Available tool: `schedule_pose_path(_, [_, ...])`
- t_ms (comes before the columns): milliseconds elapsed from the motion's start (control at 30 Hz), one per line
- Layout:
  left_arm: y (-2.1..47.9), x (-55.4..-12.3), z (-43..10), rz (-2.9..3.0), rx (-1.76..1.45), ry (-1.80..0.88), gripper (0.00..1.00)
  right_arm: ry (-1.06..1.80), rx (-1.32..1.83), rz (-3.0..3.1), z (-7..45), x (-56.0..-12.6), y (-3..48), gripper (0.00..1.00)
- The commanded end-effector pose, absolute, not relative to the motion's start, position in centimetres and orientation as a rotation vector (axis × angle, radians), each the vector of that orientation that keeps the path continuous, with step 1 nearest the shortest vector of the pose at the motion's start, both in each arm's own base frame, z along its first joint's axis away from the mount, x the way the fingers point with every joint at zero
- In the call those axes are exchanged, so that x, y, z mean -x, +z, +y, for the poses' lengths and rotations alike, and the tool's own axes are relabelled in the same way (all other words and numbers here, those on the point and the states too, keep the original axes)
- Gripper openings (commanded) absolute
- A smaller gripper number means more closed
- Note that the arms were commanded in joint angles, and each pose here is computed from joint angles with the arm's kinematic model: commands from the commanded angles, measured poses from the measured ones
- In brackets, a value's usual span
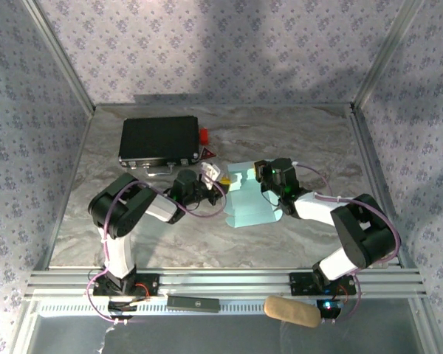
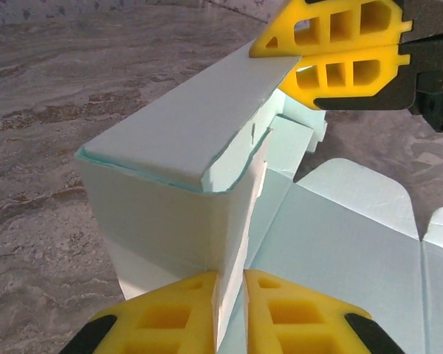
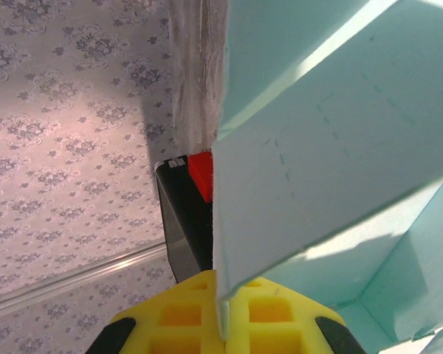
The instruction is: Fold the paper box
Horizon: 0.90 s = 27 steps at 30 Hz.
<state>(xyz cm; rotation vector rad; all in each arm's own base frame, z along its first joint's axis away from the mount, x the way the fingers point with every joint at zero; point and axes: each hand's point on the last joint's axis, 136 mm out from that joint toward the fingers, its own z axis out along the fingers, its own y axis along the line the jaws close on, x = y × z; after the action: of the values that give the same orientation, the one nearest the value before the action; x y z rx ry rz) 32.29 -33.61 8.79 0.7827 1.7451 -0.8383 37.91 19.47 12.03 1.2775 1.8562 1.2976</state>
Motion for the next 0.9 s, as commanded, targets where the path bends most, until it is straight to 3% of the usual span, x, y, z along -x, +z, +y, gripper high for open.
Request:
schedule_pose_path(0, [9.3,-33.0,-34.4,1.687,-0.760,-0.751,0.17,1.169,-1.325,2.014,19.4,-35.9,8.0,0.00])
schedule_pose_path(867, [9.1,-34.2,-36.1,1.647,-0.703,-0.703,0.24,1.176,-1.339,2.016,19.2,-35.6,7.7,0.00])
